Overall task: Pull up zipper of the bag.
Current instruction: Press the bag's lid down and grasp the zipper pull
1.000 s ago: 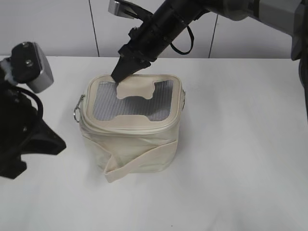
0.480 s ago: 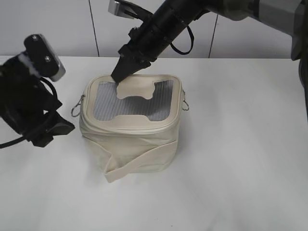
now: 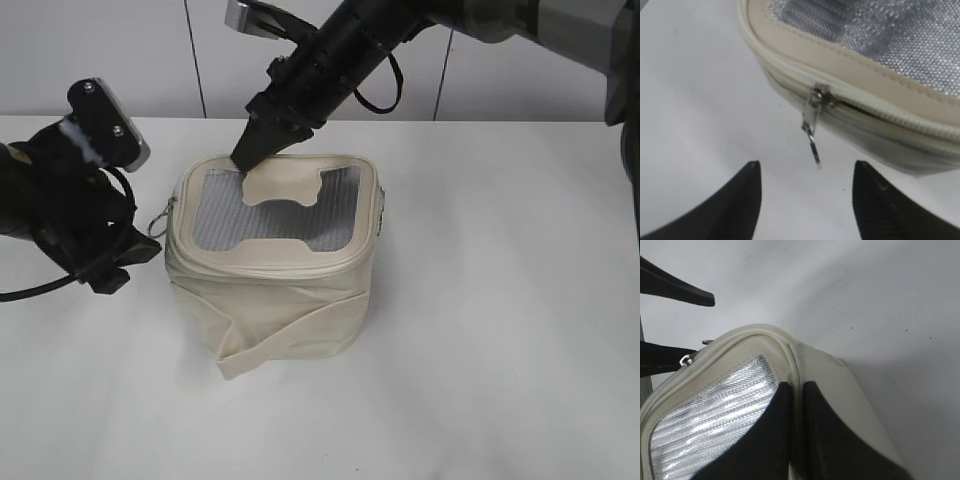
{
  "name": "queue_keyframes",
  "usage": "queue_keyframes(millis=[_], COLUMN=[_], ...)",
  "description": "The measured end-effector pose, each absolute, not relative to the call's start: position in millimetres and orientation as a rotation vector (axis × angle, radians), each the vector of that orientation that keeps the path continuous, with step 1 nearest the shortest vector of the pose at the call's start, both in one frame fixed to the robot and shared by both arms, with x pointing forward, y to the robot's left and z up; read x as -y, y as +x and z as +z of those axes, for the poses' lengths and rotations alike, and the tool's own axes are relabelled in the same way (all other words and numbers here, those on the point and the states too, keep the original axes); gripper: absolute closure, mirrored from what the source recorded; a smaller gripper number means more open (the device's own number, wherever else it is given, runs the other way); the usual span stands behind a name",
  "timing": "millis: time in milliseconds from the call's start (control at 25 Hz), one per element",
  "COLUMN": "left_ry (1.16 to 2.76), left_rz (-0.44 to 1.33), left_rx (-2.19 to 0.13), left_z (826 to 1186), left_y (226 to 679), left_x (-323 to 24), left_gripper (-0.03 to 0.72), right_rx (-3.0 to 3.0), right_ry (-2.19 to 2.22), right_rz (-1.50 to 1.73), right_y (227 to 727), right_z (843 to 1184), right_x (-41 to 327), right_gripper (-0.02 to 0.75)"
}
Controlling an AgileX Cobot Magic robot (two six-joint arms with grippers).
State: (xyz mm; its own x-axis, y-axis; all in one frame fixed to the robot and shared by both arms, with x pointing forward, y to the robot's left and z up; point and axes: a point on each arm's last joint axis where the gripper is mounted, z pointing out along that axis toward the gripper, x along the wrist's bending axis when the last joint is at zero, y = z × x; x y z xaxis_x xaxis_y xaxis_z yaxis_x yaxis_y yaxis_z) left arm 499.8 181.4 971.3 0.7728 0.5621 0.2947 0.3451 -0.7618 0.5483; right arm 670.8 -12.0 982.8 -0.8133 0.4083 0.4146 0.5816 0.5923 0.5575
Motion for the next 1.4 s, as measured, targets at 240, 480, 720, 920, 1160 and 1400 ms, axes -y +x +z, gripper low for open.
queue_keyframes(millis=[240,480,720,920,1160,1400], left_ry=[2.497,2.468,2.46,2.472,2.461,2.465], left_rz=[0.632,0.628,0.63,0.611,0.612,0.621], left_rx=[-0.693,-0.734,-0.74,-0.748,-0.755,-0.693], left_z=[963,963,964,958,960,961], left_y=[505,506,509,511,514,513], left_x=[-181,-180,-178,-177,-176,-166], left_gripper=[0.263,0.293,0.298,0.319,0.363,0.41], right_rx=[2.58,2.58,2.581,2.581,2.583,2.584], right_ry=[-0.816,-0.816,-0.816,-0.816,-0.817,-0.818], right_rz=[-1.034,-1.034,-1.033,-1.033,-1.034,-1.034], right_y=[671,671,671,671,671,671], right_z=[983,983,983,983,983,983], right_x=[12,12,12,12,12,12], right_gripper=[0.698,0.698,0.698,0.698,0.698,0.699])
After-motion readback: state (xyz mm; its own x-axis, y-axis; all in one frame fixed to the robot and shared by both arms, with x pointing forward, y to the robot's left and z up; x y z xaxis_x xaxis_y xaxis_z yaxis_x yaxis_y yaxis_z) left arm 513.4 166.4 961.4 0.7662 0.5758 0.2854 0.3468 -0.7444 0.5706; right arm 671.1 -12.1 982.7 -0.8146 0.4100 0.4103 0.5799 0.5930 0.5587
